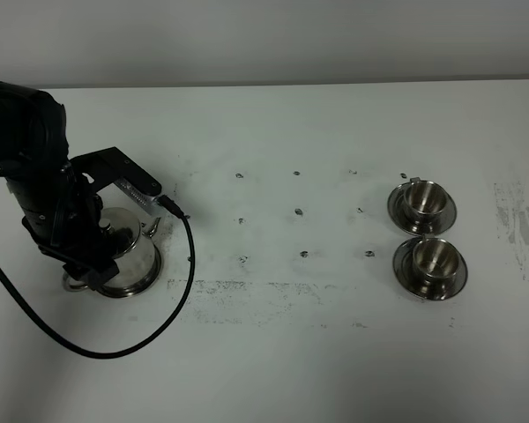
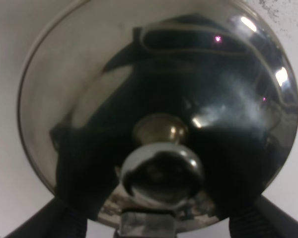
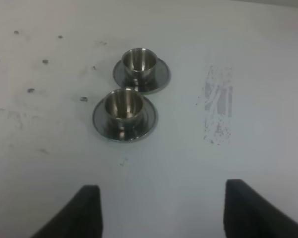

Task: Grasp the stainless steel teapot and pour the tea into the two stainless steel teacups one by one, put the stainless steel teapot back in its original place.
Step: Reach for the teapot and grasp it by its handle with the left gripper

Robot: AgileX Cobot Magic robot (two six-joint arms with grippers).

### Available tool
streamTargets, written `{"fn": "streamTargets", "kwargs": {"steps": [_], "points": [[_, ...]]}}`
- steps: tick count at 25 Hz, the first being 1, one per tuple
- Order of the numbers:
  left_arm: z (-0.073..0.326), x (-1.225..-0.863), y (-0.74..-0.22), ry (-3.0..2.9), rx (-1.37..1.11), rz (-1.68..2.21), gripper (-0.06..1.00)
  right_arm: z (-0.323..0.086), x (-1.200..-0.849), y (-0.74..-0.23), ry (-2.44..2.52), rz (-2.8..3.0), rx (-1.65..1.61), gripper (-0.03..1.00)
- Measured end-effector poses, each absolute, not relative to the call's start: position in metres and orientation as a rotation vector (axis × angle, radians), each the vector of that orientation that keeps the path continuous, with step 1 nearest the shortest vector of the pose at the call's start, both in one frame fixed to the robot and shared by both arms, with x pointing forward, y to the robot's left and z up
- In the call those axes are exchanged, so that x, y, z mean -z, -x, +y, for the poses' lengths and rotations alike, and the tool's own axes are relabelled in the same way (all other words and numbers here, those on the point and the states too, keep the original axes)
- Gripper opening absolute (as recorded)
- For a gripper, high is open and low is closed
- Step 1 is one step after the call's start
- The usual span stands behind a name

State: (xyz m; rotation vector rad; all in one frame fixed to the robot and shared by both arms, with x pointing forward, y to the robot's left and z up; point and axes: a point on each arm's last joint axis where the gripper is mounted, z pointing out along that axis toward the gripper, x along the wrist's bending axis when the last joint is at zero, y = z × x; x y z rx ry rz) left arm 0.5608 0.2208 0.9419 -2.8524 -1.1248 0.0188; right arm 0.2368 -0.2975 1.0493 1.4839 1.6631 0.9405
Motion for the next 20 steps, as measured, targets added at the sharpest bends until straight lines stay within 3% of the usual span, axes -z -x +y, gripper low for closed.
{"fn": "streamTargets", "kwargs": {"steps": [20], "points": [[0.2204,-0.9418,-0.5622,2.86,0.001,-1.134,0.58,-0.2975,-1.0493,-0.2368,-1.484,1.663,-0.94,0.51]]}}
